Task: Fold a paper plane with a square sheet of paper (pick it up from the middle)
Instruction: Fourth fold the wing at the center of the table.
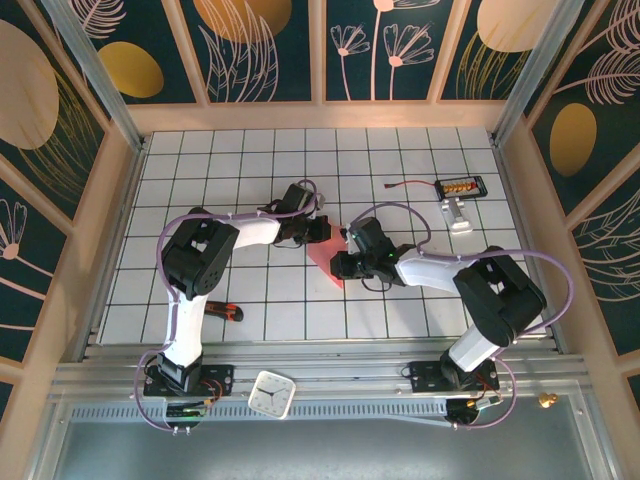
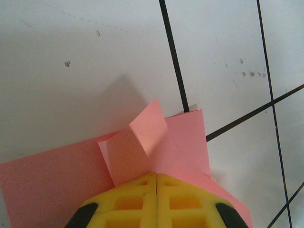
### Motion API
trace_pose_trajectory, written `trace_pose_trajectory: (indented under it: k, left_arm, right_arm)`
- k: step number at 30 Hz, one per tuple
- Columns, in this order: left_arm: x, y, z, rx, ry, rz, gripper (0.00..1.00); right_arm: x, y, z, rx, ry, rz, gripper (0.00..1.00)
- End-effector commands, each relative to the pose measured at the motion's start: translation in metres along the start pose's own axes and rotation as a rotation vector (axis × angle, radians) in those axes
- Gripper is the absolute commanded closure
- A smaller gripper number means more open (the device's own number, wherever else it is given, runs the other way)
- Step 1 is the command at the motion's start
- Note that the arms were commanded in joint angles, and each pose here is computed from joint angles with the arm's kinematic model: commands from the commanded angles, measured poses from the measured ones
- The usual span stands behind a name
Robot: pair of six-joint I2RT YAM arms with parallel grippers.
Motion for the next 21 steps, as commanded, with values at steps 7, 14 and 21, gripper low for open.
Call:
trace_pose_trajectory:
  k: [7, 14, 21]
  left_arm:
    - [0.016, -0.02, 0.0, 0.081, 0.101, -0.023, 1.0]
    - [0.014, -0.016, -0.003, 0.072, 0.098, -0.022, 1.0]
    - [0.011, -0.013, -0.007, 0.059, 0.093, -0.022, 0.99]
  right_arm:
    - [-0.007, 0.001, 0.005, 0.031, -0.043, -0.034, 0.89]
    - [-0.013, 0.0, 0.008, 0.042, -0.059, -0.036, 0.9]
    - [-0.015, 0.003, 0.009, 0.044, -0.066, -0.045, 0.91]
Point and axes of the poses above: each hand's point on the last joint's axis, 136 mm out from that joint toward the fingers, its own z axis out along the fingers, its own x axis along the line the jaws close on, y = z × x, the point moved 10 cm from there along -z, back along the fingers, and after that the axes turned 12 degrees about z, right-handed, at the moved point
